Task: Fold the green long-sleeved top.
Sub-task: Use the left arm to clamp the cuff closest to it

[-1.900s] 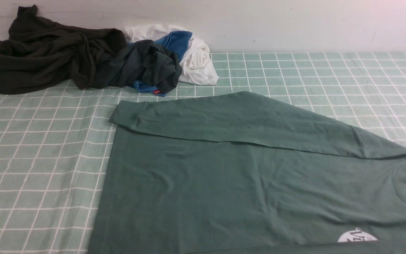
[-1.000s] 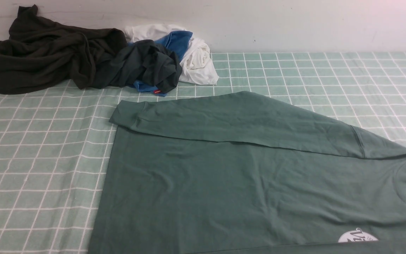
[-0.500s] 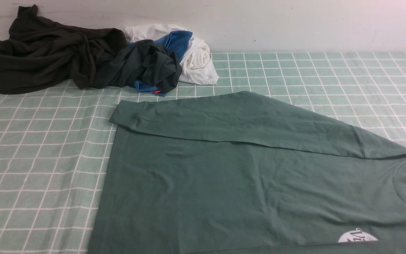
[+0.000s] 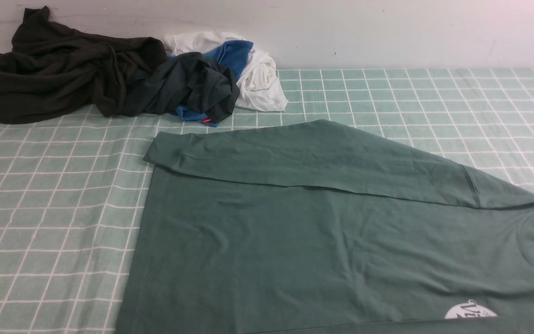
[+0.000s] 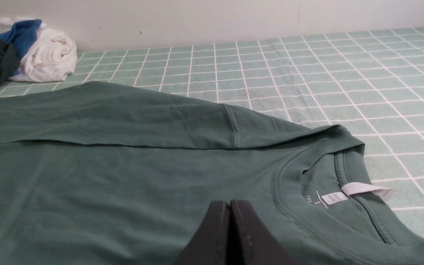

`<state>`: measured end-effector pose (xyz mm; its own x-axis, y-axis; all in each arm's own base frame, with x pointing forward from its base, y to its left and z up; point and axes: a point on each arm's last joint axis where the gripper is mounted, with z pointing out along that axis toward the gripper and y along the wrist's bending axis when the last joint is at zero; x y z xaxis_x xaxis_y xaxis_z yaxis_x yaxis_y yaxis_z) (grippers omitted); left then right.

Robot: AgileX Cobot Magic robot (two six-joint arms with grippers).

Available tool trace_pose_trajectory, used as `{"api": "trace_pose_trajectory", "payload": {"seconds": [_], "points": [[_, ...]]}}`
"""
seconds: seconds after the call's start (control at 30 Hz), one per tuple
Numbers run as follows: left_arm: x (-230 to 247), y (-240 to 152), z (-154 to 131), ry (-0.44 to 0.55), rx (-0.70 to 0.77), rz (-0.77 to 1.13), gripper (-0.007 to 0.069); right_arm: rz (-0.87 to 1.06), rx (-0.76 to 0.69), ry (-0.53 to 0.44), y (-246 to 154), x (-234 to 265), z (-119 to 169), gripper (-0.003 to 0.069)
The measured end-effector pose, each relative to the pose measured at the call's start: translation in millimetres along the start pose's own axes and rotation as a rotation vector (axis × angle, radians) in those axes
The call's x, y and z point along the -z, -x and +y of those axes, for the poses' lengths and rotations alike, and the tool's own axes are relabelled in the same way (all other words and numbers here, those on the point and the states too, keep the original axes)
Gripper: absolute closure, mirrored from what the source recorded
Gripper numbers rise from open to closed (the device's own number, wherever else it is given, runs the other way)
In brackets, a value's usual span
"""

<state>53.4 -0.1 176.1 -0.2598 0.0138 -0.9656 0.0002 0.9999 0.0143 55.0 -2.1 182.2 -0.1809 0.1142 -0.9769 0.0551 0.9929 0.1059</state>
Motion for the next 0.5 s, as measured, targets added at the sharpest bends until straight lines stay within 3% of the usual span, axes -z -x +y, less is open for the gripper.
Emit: {"api": "trace_pose_trajectory", "payload": {"seconds": [0.37, 0.5], "points": [[-0.4, 1.1, -0.1, -0.001, 0.008, -0.024, 0.0629, -0.001, 0.005, -0.001, 0.1, 0.0, -0.1, 0.0673], [-0.6, 0.8, -1.9, -0.022, 0.086, -0.023, 0.0629, -0.018, 0.000, 0.002, 1.4, -0.1, 0.2, 0.0673]]}}
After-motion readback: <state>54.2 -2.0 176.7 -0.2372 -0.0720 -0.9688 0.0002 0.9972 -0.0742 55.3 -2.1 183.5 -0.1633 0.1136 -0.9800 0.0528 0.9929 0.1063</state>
